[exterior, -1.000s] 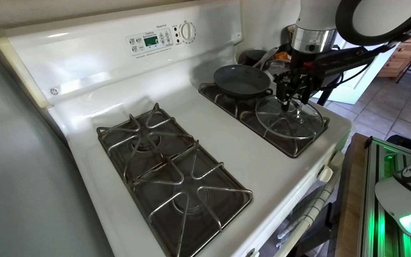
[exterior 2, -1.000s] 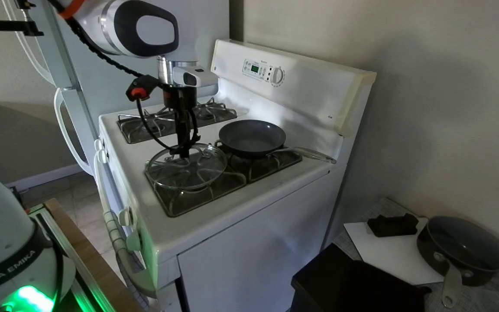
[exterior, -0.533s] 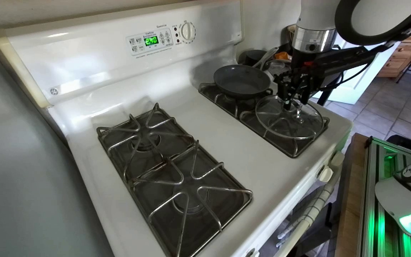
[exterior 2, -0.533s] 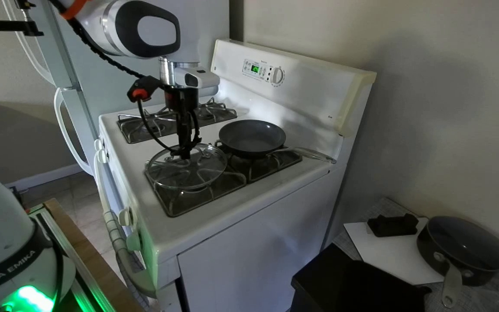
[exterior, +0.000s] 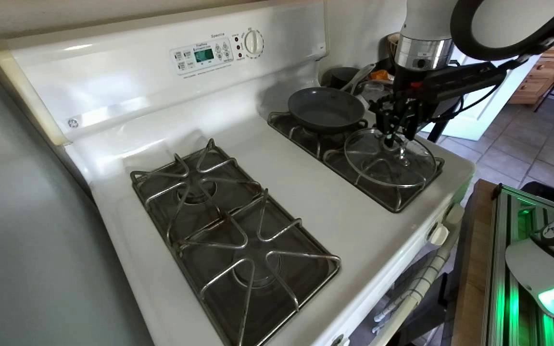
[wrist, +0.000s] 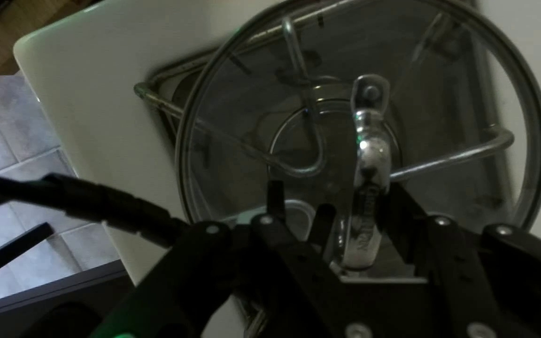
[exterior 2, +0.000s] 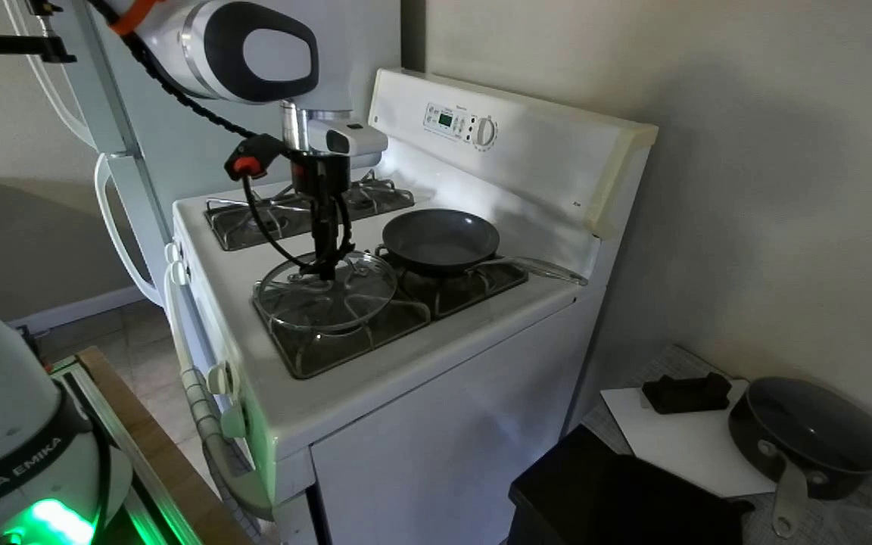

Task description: Put the glass lid on the pan

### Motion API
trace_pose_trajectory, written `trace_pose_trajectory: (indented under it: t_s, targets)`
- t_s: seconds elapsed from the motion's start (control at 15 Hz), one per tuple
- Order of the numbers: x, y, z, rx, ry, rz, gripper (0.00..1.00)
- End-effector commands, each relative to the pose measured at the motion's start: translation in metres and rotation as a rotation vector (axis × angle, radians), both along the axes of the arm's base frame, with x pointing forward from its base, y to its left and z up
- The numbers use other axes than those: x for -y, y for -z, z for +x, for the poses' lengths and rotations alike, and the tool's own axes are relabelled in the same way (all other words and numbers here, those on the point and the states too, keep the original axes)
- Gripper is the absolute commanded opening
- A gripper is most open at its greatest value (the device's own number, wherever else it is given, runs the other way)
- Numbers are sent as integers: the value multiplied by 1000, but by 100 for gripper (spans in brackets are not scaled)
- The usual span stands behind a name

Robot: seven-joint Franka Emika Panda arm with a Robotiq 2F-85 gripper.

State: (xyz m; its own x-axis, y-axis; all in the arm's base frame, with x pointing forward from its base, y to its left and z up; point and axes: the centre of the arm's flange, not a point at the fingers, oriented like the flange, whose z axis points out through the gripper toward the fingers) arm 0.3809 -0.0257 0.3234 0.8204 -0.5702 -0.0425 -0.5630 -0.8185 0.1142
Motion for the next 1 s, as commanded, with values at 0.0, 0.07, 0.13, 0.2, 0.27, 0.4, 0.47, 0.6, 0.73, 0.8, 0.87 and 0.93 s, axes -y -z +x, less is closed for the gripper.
trace_pose_trajectory:
  t_s: [0.0,0.07,0.13,0.2,0.27,0.4,0.47,0.6,0.73,0.8,0.87,0.93]
  targets:
    - [4,5,2,14,16,-4,42]
    - [4,4,3,14,18,-2,37]
    - [5,4,3,14,20,0,39]
    - [5,3,4,14,22,2,33]
    - [5,3,5,14,23,3,38]
    - [3,3,7,18,19,-1,35]
    - [2,4,8,20,18,-2,34]
    - [1,4,10,24,17,-3,34]
    - [0,4,12,22,17,2,31]
    - [-1,5,14,19,17,4,29]
    - [-2,6,16,14,16,9,41]
    - [-3,8,18,11,17,10,41]
